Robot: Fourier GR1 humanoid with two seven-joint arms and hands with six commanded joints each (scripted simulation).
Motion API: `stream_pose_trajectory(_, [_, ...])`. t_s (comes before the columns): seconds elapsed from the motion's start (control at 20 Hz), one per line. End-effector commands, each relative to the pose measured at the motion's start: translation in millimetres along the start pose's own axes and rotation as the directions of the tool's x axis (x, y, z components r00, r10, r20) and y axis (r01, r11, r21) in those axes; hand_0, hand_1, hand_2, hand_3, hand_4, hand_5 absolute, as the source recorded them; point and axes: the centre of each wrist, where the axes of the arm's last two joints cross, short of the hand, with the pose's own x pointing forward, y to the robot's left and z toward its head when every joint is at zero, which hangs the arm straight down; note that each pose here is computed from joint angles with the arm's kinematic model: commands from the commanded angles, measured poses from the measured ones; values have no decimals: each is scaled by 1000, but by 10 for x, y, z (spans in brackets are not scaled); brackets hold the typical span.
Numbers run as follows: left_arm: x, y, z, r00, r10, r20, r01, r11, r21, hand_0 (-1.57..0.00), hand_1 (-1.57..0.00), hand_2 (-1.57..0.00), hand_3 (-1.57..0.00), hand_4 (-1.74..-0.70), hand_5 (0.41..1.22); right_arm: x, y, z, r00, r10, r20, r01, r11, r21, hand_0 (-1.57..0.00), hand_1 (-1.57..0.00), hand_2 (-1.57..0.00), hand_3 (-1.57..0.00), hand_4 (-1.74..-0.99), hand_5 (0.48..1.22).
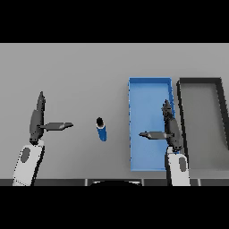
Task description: Pick up the blue pipe and place it into the blue bin.
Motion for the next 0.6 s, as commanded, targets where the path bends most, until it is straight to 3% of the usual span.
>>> stream_pose_trajectory(0.0, [4,-7,-8,1000,1,4,-1,1000,0,1,1,1,1,-966,593,3,-5,-9,1000,0,-2,0,1000,-1,1,1,1,1,-1205,629])
stream_pose_trajectory(0.25, [42,-68,-64,1000,4,14,-4,1000,-6,1,1,1,1,-966,593,8,-54,-81,1000,3,-13,-3,1000,-4,1,1,1,1,-1205,629])
stream_pose_trajectory(0.3, [-31,73,5,997,-62,50,68,991,-118,1,1,1,1,-966,593,64,-167,-19,987,139,85,-141,990,19,1,1,1,1,-1205,629])
stream_pose_trajectory(0.35, [-44,212,-1,992,-113,61,122,977,-174,1,1,1,1,-963,592,74,-253,72,967,218,132,-224,974,37,1,1,1,1,-1201,628])
stream_pose_trajectory(0.55, [-151,317,49,985,-151,88,169,946,-277,1,1,1,1,-961,595,121,-266,157,944,297,146,-310,948,70,1,1,1,1,-1196,623])
